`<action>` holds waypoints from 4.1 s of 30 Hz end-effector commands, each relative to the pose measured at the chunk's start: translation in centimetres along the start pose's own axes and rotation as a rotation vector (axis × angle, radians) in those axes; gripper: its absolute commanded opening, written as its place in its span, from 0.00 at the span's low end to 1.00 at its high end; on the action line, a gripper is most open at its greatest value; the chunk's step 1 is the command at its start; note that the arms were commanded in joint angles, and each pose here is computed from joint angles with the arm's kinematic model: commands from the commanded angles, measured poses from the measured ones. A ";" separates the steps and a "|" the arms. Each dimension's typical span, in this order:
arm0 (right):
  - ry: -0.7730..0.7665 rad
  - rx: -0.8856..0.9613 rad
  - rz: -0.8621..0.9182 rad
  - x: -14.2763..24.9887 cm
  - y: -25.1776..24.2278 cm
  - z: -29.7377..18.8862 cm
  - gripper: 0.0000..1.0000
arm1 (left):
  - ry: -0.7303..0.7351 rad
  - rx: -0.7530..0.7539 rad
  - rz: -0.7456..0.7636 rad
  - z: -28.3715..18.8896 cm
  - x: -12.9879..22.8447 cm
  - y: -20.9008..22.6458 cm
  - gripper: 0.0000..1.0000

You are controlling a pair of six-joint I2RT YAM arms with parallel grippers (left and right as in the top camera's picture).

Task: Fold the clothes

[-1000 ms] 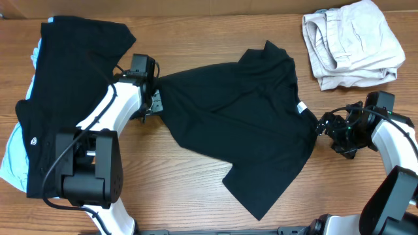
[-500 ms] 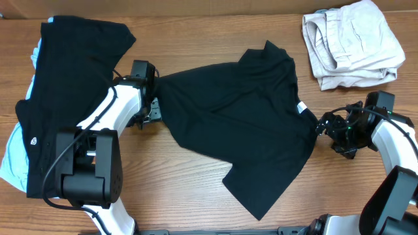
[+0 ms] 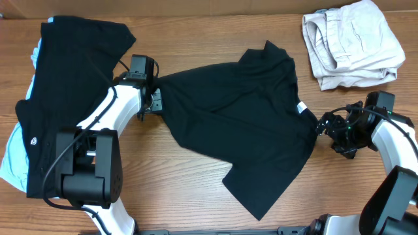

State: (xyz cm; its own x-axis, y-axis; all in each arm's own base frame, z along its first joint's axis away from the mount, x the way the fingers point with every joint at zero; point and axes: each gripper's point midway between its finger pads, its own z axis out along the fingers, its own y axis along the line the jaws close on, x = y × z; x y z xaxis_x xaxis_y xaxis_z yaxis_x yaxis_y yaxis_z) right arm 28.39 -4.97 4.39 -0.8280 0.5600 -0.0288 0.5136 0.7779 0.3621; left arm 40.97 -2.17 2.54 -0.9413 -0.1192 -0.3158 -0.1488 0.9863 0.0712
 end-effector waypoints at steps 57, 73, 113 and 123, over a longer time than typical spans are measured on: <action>0.030 -0.158 0.001 1.2 3.3 -2.1 0.59 | -0.012 0.066 0.047 -18.7 -8.6 0.2 0.04; 0.038 -0.092 -0.145 8.7 6.3 -7.2 0.56 | -0.076 0.085 0.040 -19.8 -10.0 -0.1 0.04; 0.390 0.234 -0.771 29.5 10.4 6.4 0.76 | -0.112 0.094 0.016 -19.7 -11.0 -0.4 0.04; 0.353 0.293 -0.743 28.7 9.3 6.7 0.70 | -0.112 0.094 0.016 -19.7 -11.0 -0.4 0.04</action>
State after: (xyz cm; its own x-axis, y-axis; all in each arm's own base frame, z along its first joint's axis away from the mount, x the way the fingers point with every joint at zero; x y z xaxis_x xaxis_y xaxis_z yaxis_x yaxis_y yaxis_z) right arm 10.84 21.01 1.23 -0.9606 -0.2358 0.1474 -0.2141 0.9653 0.1493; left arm 45.08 -3.60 23.84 -0.9151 -0.0783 -0.3957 -0.0869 0.9962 0.0037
